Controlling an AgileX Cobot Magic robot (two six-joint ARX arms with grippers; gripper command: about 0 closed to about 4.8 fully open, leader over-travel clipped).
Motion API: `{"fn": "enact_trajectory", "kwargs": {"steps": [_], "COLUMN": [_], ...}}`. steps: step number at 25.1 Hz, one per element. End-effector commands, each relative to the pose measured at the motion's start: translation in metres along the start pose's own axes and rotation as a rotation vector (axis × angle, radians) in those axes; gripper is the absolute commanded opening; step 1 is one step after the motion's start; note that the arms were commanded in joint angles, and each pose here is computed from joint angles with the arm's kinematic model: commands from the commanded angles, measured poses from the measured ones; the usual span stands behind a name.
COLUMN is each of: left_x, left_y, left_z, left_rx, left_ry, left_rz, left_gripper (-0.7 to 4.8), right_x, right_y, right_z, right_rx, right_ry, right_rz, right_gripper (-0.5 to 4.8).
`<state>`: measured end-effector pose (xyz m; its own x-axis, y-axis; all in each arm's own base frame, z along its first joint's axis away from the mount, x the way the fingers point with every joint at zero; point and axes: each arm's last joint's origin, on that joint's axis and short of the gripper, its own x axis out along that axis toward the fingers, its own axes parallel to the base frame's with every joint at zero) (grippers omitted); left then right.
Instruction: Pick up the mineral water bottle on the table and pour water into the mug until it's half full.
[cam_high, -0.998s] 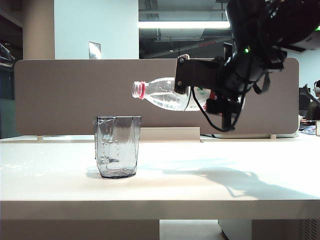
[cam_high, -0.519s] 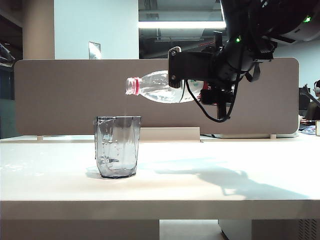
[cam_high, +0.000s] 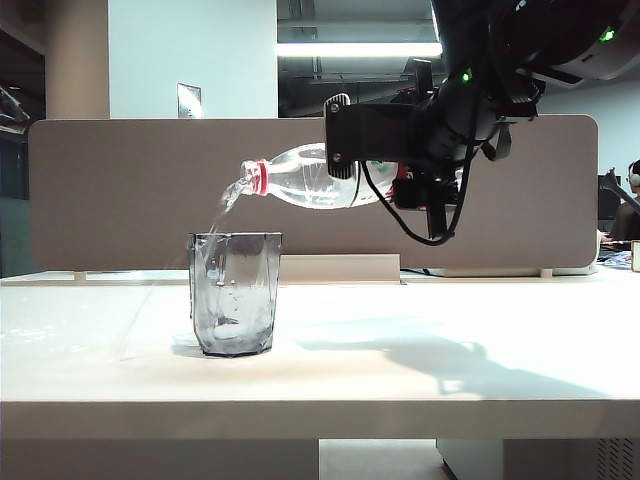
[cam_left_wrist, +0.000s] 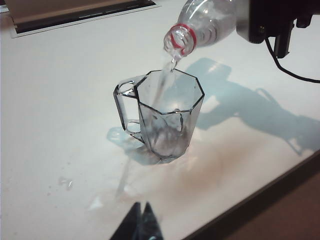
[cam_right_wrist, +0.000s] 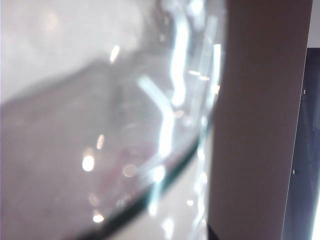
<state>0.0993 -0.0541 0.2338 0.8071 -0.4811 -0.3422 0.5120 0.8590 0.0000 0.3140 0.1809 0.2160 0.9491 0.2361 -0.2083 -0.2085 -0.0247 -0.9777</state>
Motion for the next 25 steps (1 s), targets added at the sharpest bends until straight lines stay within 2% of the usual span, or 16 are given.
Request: {"fn": "enact_trajectory", "kwargs": {"steps": [1, 25], "left_x": [-0.0009, -0.0009], "left_y": [0.0001, 0.0001], "left_z": [0.0031, 0.0031], "left_rx": [-0.003, -0.003], "left_ry": [-0.019, -0.019], "left_rz": [0.001, 0.001], "left_gripper": [-0.05, -0.05], "right_x": [-0.0019, -0.0015], "right_y": [-0.012, -0.0116], "right_z": [0.0009, -0.0036], "right_rx": [0.03, 0.032], "right_ry": [-0.005, 0.093], "right_rz": [-0.07, -0.072], "right_gripper": [2.25, 2.25]}}
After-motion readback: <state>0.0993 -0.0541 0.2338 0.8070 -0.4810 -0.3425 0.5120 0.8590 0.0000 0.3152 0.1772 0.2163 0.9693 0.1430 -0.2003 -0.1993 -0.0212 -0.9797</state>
